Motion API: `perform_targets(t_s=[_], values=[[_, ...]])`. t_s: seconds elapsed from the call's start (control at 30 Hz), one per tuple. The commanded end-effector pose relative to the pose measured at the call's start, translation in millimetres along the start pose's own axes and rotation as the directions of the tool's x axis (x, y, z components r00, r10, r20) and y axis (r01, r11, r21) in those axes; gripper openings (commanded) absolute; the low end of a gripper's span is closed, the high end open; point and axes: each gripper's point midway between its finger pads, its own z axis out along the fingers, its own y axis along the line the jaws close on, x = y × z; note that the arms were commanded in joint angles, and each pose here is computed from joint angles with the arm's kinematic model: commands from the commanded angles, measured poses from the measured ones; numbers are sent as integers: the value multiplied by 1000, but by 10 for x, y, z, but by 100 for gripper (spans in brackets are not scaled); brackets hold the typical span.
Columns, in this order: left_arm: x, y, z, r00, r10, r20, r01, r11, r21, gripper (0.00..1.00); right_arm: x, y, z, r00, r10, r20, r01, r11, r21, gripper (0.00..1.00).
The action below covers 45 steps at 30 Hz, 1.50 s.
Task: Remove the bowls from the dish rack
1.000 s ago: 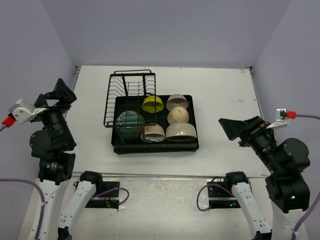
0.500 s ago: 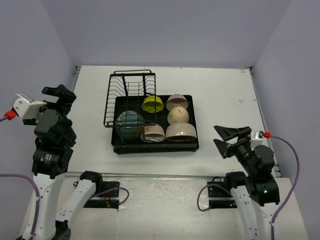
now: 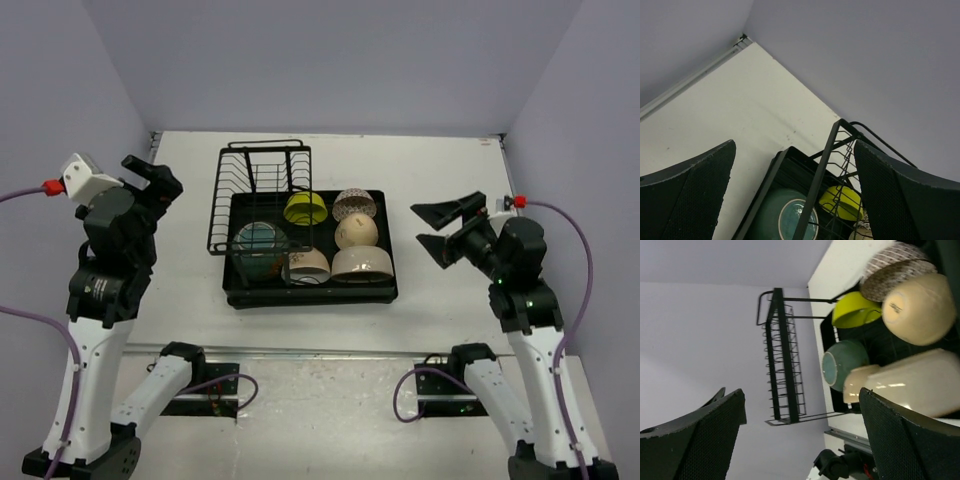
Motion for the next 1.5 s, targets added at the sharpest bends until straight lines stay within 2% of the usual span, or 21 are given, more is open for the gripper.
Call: perform_targets(t_s=[0.0, 0.07, 0.13, 0.17, 0.2, 0.27, 0.4, 0.53, 0.57, 0.73, 0.9, 1.1, 1.3, 1.47], values=[[-285, -96, -221, 996, -39, 77, 31, 995, 96, 100, 14, 740, 48, 988, -148, -42, 138, 972, -188, 96], [-480, -80, -338, 982, -99, 164, 78, 988, 130, 100, 35, 898, 124, 988, -142, -54, 128, 969, -210, 96], [-498, -48, -332, 983, -46, 179, 26, 993, 114, 100, 164, 1126, 255, 984, -154, -86, 128, 961, -246, 96], [-395, -85, -225, 991, 0, 133, -12, 995, 95, 100, 213, 1216, 297, 983, -159, -90, 130, 956, -262, 96], [-487, -146, -251, 992, 10, 124, -22, 995, 93, 100, 294, 1304, 335, 979, -175, -105, 139, 948, -287, 96], [-309, -118, -123, 996, 80, 32, -82, 996, 35, 100, 488, 1414, 416, 973, -185, -136, 140, 946, -291, 96], [-401, -239, -143, 995, 66, 69, -72, 993, 95, 100, 573, 1422, 334, 984, -150, -95, 119, 955, -273, 96], [-338, -204, -93, 997, 55, 48, -58, 996, 65, 100, 629, 899, 222, 999, -39, -37, 32, 984, -173, 94], [-286, -188, -57, 998, 58, 32, -60, 997, 51, 100, 519, 739, 204, 999, 15, 42, -10, 992, -124, 94], [-80, -186, 5, 1000, 20, -16, -19, 998, 63, 97, 705, 202, 13, 996, 71, 48, -69, 996, -52, 92], [54, -204, 45, 998, 13, -55, -8, 997, 76, 97, 1033, 42, -14, 997, 73, 35, -72, 997, -16, 82], [37, -260, 28, 998, 1, -64, 5, 996, 94, 97, 1355, -179, -64, 997, 71, 44, -73, 996, 51, 78], [60, -269, 13, 997, -5, -76, 12, 995, 102, 96, 1429, -386, -83, 993, 62, 102, -70, 994, 80, 78], [185, -245, 37, 995, -19, -100, 30, 994, 106, 96, 1320, -483, -76, 984, 18, 175, -31, 997, 69, 79]])
